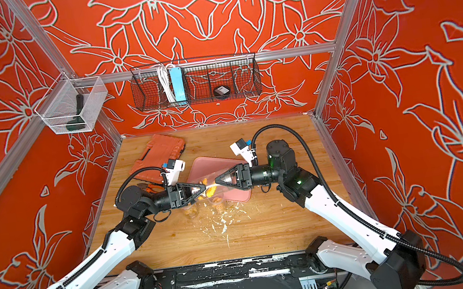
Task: Pour the cookies out of the jar
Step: Pick up the jar from the center of the board.
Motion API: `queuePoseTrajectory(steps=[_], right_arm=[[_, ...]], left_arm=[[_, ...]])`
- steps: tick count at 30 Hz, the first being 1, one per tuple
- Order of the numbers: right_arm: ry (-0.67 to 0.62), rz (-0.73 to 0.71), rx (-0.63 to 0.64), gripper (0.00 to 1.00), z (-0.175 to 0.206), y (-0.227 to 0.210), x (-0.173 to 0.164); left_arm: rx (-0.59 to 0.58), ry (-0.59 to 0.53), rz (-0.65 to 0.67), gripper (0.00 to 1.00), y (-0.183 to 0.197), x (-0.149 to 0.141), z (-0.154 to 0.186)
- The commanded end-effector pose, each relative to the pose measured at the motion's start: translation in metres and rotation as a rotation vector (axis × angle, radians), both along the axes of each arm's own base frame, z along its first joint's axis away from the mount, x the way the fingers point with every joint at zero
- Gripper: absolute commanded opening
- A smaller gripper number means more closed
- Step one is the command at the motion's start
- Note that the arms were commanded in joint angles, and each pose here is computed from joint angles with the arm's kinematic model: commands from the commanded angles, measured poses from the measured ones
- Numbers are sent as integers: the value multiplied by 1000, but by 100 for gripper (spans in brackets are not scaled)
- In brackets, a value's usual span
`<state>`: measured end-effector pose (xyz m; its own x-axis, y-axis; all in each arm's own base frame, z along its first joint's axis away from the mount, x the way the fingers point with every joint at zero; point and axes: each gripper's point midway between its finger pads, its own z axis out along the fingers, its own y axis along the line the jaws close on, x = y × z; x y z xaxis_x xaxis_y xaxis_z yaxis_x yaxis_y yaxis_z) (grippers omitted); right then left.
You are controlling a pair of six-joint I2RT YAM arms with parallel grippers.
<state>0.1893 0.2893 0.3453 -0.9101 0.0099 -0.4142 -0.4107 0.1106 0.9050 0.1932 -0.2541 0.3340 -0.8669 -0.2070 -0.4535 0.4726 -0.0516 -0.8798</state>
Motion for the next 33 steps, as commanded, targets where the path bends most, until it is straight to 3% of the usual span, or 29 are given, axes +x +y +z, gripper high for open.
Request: queuePoseTrajectory(steps=[1, 5, 11, 14, 25, 33], right_arm=[[10, 9, -18, 51, -12, 2, -2], [13, 4, -28, 55, -14, 1, -2], [-1, -2, -49, 75, -13, -2, -3], [-12, -13, -59, 78, -10, -8, -3], [5, -31, -37, 80, -6, -27, -3], [30, 3, -5, 71, -5, -22, -2]], left_arm=[[-42, -68, -15, 63, 2, -9, 17], [-39, -64, -14, 59, 2, -8, 14], [-25, -38, -4, 57, 1, -6, 6], [-20, -32, -8, 57, 1, -6, 4], [-6, -13, 7, 55, 7, -2, -4], [-8, -13, -12, 55, 6, -3, -4]])
